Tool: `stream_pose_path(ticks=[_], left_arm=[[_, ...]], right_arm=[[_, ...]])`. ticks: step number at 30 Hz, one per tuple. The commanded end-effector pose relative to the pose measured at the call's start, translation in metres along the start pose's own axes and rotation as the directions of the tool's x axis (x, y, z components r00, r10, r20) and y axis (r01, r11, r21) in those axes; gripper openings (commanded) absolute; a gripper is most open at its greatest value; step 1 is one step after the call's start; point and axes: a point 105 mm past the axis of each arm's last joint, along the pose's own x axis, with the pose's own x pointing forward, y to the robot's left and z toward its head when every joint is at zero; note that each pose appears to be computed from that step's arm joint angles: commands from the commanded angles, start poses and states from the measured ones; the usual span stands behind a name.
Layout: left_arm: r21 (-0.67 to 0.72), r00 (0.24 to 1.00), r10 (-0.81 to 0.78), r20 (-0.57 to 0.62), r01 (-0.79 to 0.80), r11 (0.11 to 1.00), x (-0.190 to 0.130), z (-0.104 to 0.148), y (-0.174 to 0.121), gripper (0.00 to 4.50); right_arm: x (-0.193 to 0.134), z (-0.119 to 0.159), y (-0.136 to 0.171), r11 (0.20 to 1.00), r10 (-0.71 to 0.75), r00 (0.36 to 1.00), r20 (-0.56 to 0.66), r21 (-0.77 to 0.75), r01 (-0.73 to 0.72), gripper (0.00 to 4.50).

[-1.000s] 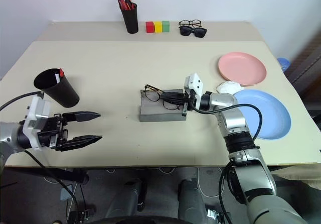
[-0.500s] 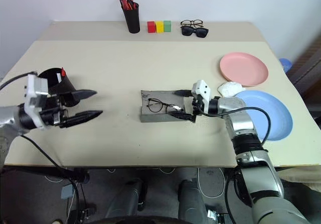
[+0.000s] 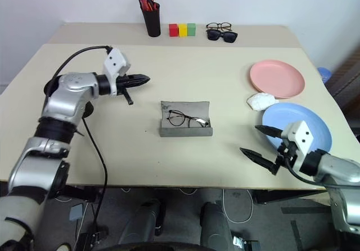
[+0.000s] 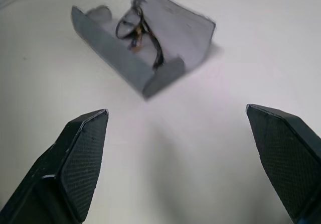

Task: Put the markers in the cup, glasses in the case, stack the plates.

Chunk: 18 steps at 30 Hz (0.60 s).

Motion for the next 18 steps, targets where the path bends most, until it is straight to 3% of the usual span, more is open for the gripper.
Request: stream_pose_path(ticks=[1,6,10,13,18], left_arm=[[0.095,0.999,0.027,-0.018,-0.025,0.995,0.016,0.011,0.010,0.06],[0.168,0.997,-0.059,-0.050,0.066,0.984,0.047,0.015,-0.005,0.06],[0.150,0.979,-0.176,-0.107,0.191,0.970,0.063,0.003,-0.028,0.06],[0.104,0.951,-0.293,-0.097,0.303,0.947,0.064,0.003,-0.043,0.06],[0.006,0.817,-0.576,-0.013,0.576,0.817,0.040,0.015,-0.065,0.06]], right_arm=[[-0.013,0.017,0.003,0.997,-0.058,0.998,0.030,-0.051,0.060,4.50],[-0.018,0.013,0.012,0.994,-0.089,0.996,0.011,-0.057,0.089,4.50],[-0.018,0.011,0.015,0.993,-0.107,0.994,0.008,-0.056,0.107,4.50],[-0.017,0.011,0.016,0.992,-0.111,0.994,0.011,-0.059,0.112,4.50],[-0.016,0.012,0.017,0.991,-0.118,0.993,0.020,-0.060,0.119,4.50]])
